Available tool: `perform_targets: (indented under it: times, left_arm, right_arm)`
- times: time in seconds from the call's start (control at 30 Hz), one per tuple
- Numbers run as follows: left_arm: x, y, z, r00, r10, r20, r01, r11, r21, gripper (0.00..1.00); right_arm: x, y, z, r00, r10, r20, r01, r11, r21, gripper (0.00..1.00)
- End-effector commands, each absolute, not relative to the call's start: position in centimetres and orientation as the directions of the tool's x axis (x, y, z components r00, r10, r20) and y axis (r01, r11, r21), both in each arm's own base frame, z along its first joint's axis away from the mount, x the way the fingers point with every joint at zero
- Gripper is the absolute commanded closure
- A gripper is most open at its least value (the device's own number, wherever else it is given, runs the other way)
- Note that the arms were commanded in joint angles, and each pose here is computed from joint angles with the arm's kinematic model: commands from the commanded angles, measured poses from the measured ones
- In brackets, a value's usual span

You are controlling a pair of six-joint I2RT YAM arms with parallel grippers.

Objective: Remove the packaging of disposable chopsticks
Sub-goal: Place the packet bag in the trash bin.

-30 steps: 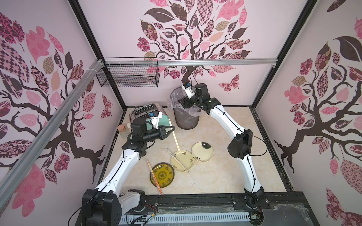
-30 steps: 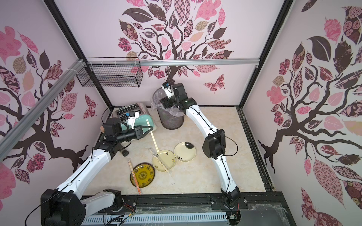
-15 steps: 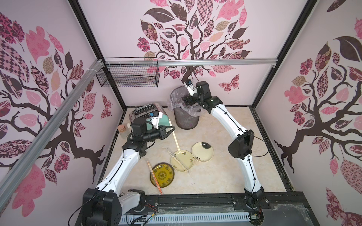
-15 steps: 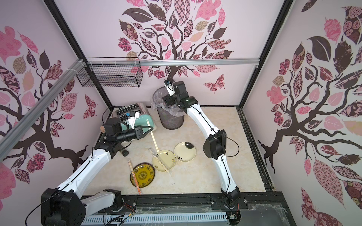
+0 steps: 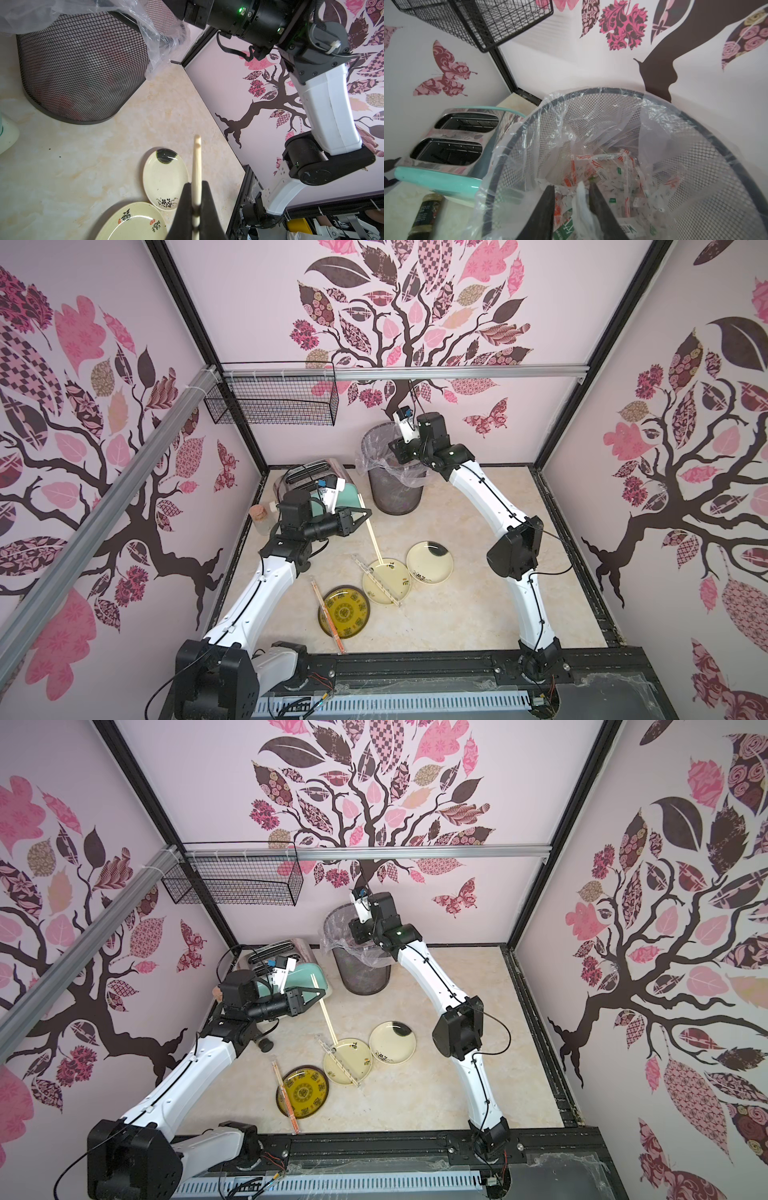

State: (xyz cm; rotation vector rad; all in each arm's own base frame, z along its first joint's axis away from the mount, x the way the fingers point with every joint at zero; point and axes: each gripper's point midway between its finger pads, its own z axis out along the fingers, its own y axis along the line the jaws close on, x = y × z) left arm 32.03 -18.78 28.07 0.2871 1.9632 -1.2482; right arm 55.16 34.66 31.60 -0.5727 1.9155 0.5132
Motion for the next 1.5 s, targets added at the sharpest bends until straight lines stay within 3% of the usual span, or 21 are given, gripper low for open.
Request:
perform_targets:
  times: [0.0,0.17,0.47,0.5,0.6,0.73,1.1,1.47]
  left_arm:
    - [32.3,-18.8,29.3,-0.648,-0.209,-0.732,0.584,0.481,-0.654,1.0]
    - [32.2,-18.9,29.3,-0.649,-0.209,-0.731,0.584,0.479,-0.655,1.0]
    - [32.3,-18.9,29.3,-0.651,-0.207,-0.73,0.584,0.478,-0.656,1.0]
    - [32.3,-18.9,29.2,-0.653,-0.208,-0.728,0.582,0.478,-0.658,1.0]
    - [32.4,-18.9,29.1,-0.656,-0.208,-0.726,0.579,0.478,-0.66,1.0]
    - [32.4,-18.9,29.1,-0.657,-0.207,-0.725,0.579,0.478,-0.661,1.0]
    - [32.4,-18.9,29.0,-0.659,-0.206,-0.724,0.578,0.477,-0.662,1.0]
    - [32.4,-18.9,29.0,-0.658,-0.205,-0.724,0.579,0.477,-0.662,1.0]
  right_arm:
    - [55.1,34.8,30.4,-0.421,-0.137,-0.897,-0.586,0.796,0.153,0.84]
    - [55.7,34.5,29.3,-0.438,-0.14,-0.888,-0.575,0.803,0.157,0.89]
    - [58.3,32.8,28.5,-0.437,-0.116,-0.892,-0.525,0.838,0.148,0.81]
    - [58.2,32.9,28.7,-0.433,-0.113,-0.894,-0.533,0.832,0.153,0.75]
    - [58.1,33.3,30.5,-0.396,-0.089,-0.914,-0.558,0.814,0.162,0.42]
    - [58.2,32.9,33.5,-0.325,-0.053,-0.944,-0.547,0.825,0.142,0.25]
    - [57.2,31.3,37.1,-0.259,-0.066,-0.964,-0.523,0.848,0.082,0.13]
    - [55.4,30.7,39.2,-0.259,-0.059,-0.964,-0.537,0.838,0.093,0.11]
